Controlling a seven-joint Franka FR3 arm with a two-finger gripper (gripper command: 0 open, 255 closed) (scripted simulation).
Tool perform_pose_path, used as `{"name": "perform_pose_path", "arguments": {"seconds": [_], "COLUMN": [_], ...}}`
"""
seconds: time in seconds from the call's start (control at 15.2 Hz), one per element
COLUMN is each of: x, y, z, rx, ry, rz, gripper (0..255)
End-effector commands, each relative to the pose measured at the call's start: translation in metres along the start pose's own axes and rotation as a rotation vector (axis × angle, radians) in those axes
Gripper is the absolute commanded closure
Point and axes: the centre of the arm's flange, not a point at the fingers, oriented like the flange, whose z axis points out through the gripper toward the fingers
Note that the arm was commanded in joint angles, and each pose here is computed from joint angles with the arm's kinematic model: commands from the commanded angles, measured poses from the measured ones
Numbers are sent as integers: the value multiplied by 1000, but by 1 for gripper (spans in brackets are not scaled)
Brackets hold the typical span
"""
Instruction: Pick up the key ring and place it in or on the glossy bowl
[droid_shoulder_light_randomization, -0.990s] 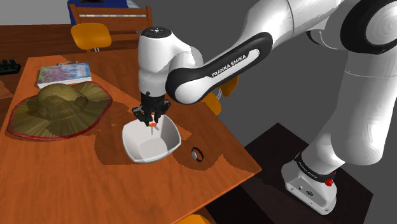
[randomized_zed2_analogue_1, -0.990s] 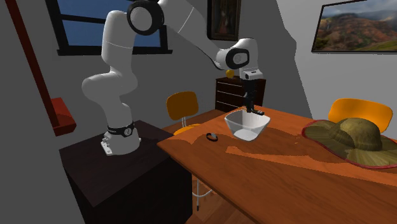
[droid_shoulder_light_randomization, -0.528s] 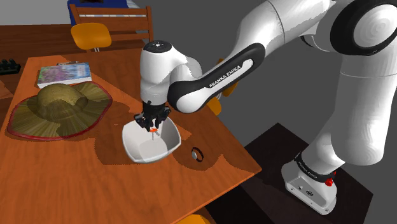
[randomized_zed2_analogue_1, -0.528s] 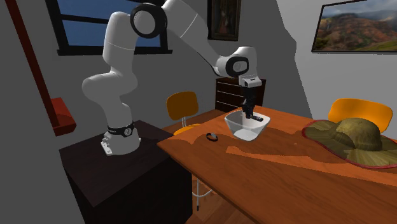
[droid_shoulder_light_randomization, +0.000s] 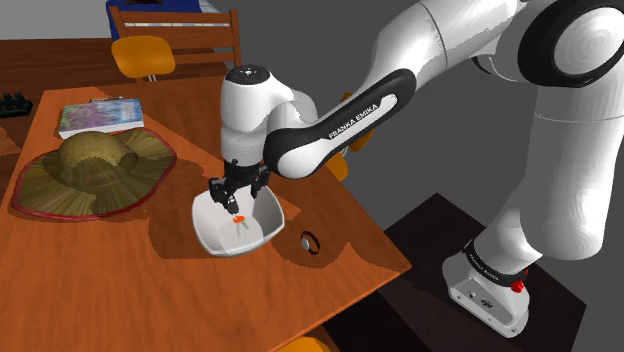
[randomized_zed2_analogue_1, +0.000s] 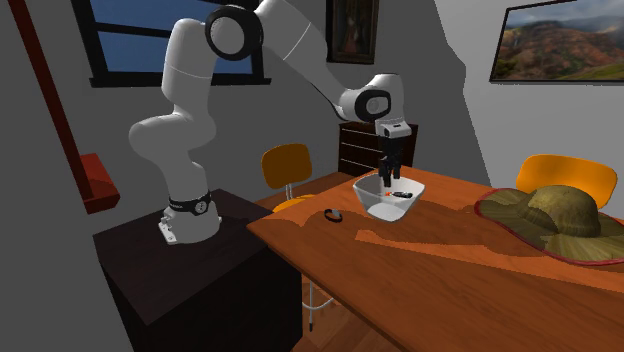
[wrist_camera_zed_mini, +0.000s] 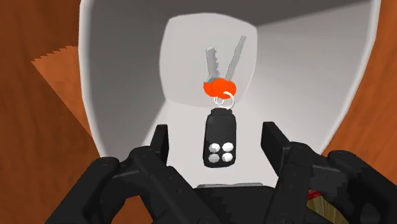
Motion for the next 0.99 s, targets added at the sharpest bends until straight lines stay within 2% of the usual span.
{"name": "perform_pose_path", "arguments": {"seconds": [0.0,0.2,0.46,0.92], "x": [0,0,0,0], "y": [0,0,0,0], "z": [0,0,-50,-50], "rx": [0,0,0,0], "ry": [0,0,0,0], "rz": [0,0,0,0], "gripper": [0,0,0,0]}}
